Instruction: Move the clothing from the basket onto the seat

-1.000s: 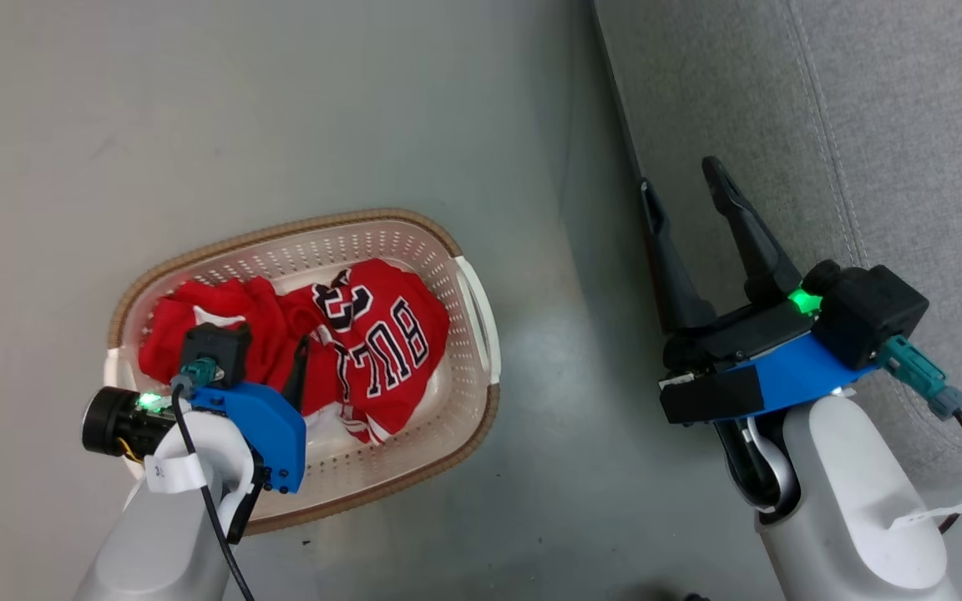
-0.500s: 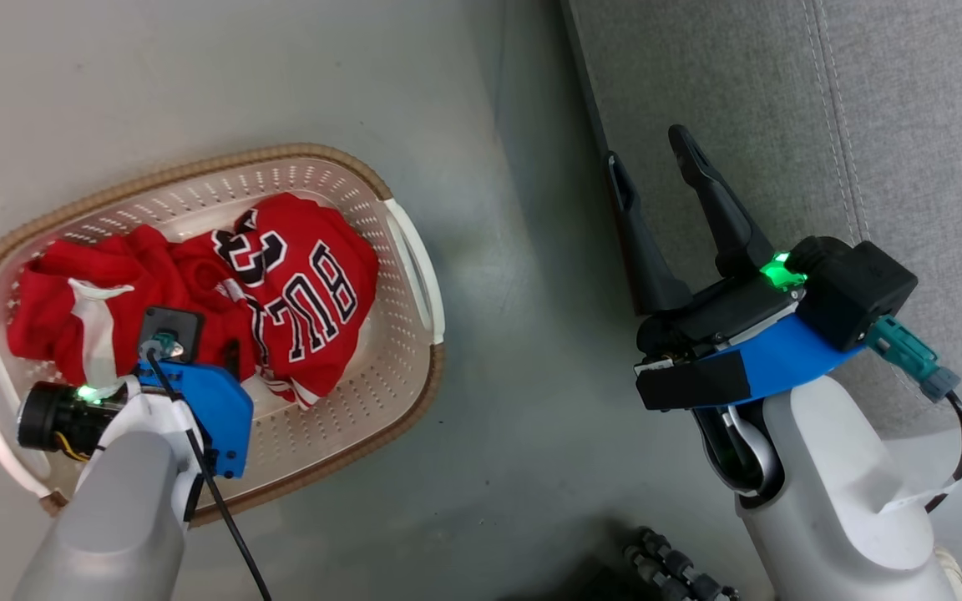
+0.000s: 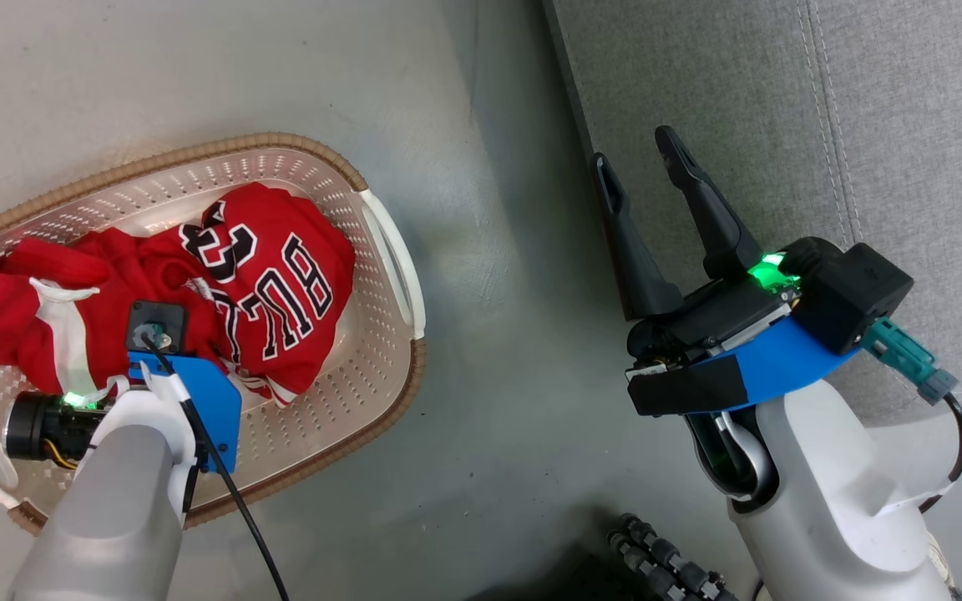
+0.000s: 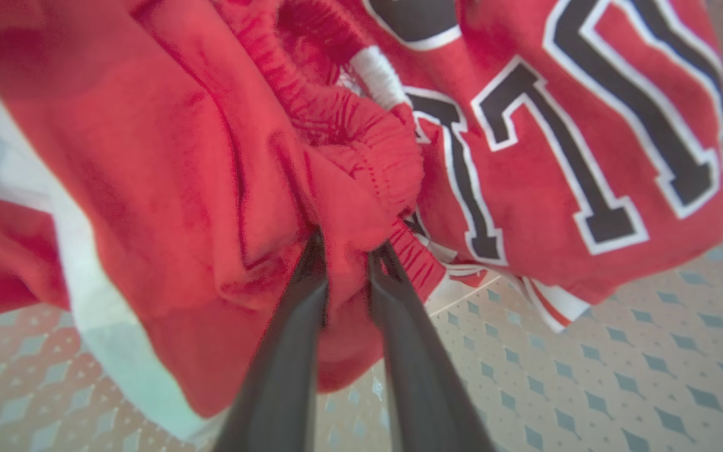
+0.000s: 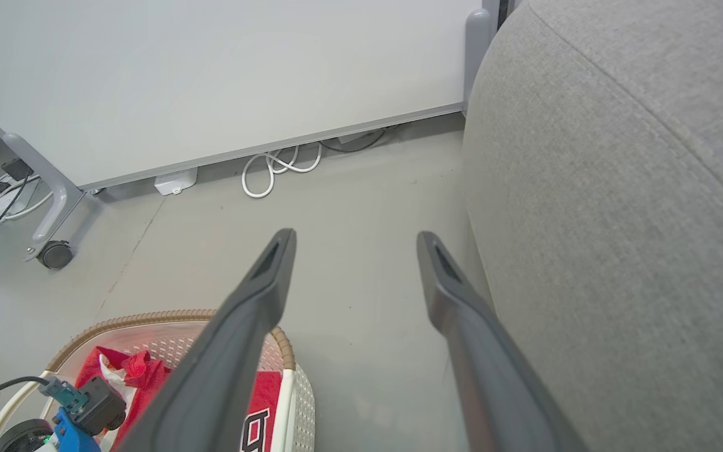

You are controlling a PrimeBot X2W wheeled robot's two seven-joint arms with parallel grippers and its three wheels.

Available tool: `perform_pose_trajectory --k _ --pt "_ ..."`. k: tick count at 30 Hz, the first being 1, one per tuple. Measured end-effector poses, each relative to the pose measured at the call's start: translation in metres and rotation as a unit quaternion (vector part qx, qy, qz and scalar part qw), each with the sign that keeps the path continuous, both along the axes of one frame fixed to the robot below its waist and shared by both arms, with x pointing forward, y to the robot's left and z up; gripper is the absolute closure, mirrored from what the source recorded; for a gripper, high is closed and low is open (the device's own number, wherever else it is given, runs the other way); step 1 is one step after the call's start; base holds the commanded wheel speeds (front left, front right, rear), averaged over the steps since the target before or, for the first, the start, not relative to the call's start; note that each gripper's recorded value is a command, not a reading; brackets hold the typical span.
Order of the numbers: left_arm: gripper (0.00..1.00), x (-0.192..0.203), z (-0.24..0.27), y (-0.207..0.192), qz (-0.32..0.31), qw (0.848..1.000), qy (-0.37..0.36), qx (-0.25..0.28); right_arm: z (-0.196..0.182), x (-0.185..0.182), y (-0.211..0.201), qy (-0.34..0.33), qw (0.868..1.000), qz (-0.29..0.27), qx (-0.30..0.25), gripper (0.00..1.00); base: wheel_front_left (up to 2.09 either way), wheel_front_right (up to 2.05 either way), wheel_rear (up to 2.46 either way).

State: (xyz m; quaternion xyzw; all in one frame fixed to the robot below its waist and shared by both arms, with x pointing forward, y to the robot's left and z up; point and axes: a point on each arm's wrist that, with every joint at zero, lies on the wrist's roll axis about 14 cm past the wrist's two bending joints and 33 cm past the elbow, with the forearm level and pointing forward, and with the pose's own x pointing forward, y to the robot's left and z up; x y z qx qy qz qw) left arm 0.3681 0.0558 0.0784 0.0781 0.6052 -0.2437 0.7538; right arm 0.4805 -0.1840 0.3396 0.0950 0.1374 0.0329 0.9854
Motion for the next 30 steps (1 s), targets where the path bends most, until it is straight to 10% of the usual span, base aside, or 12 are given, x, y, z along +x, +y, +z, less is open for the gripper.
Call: perform_pose_trajectory --k 30 --pt "1.0 0.007 0.093 -0.033 0.019 0.995 -0.07 -0.072 0.028 -0.017 0.006 0.002 0.998 0.03 -0.063 0.0 0.0 0.0 0.0"
